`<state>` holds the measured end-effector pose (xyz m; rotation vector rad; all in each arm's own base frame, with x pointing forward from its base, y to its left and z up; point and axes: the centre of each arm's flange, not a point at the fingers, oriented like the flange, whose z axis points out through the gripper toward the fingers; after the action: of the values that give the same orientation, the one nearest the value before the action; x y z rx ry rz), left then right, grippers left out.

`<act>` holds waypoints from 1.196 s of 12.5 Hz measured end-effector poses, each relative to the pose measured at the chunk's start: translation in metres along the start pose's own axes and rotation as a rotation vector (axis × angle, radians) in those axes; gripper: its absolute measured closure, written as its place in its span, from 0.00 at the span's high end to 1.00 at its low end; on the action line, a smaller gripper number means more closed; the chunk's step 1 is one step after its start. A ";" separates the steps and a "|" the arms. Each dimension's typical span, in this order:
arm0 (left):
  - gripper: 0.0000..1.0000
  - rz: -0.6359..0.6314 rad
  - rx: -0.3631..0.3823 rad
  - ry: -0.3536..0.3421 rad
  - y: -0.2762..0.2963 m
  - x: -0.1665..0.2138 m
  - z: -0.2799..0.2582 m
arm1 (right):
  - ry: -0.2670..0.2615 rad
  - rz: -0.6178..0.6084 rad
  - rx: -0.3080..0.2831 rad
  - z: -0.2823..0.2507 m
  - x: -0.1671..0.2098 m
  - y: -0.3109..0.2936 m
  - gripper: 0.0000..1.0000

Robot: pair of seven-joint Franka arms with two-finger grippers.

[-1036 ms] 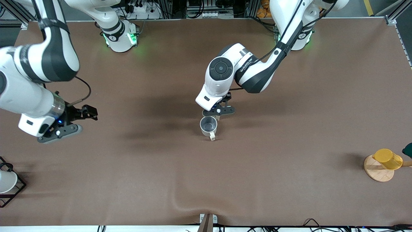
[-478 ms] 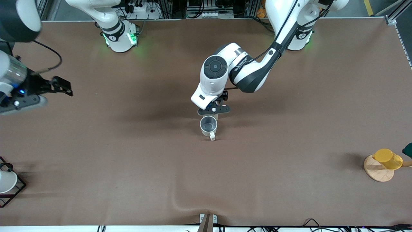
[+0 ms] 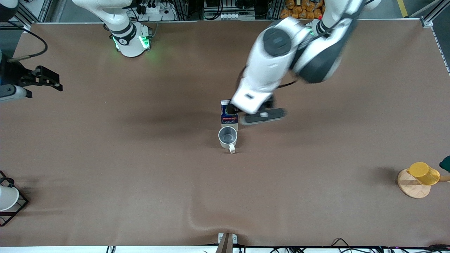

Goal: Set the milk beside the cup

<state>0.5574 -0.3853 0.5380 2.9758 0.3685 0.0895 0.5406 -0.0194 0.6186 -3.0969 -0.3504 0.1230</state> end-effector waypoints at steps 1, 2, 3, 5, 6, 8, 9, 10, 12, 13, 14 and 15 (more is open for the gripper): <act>1.00 0.008 0.003 0.025 -0.037 0.020 -0.041 | 0.003 0.004 0.000 -0.004 -0.001 0.002 1.00; 1.00 0.019 0.011 0.046 -0.076 0.036 -0.079 | 0.004 0.013 0.000 -0.005 -0.003 0.005 1.00; 1.00 0.017 0.025 0.059 -0.114 0.047 -0.110 | 0.007 0.043 0.000 -0.007 -0.004 0.010 1.00; 1.00 -0.001 0.051 0.071 -0.178 0.061 -0.152 | 0.013 0.125 0.003 -0.010 -0.008 0.020 1.00; 1.00 -0.010 0.065 0.069 -0.204 0.065 -0.164 | 0.019 0.150 0.002 -0.013 -0.008 0.021 1.00; 1.00 -0.018 0.088 0.055 -0.251 0.077 -0.175 | 0.015 0.187 0.003 -0.020 -0.011 0.020 1.00; 1.00 -0.009 0.097 0.049 -0.273 0.085 -0.178 | 0.015 0.200 0.003 -0.021 -0.012 0.020 1.00; 1.00 -0.002 0.103 0.043 -0.290 0.090 -0.178 | 0.017 0.207 0.003 -0.023 -0.012 0.020 1.00; 1.00 0.002 0.113 0.029 -0.311 0.092 -0.175 | 0.026 0.225 0.001 -0.027 -0.013 0.022 1.00; 1.00 0.011 0.119 0.019 -0.314 0.090 -0.171 | 0.030 0.236 0.001 -0.029 -0.014 0.023 1.00; 1.00 0.017 0.124 0.009 -0.315 0.087 -0.165 | 0.036 0.252 0.000 -0.032 -0.014 0.023 1.00; 1.00 0.023 0.128 0.000 -0.313 0.083 -0.159 | 0.044 0.270 -0.001 -0.036 -0.014 0.022 1.00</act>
<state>0.5512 -0.0430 0.6527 3.1070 0.3529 0.0707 0.5349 -0.0448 0.6545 -3.1247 0.0708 0.0587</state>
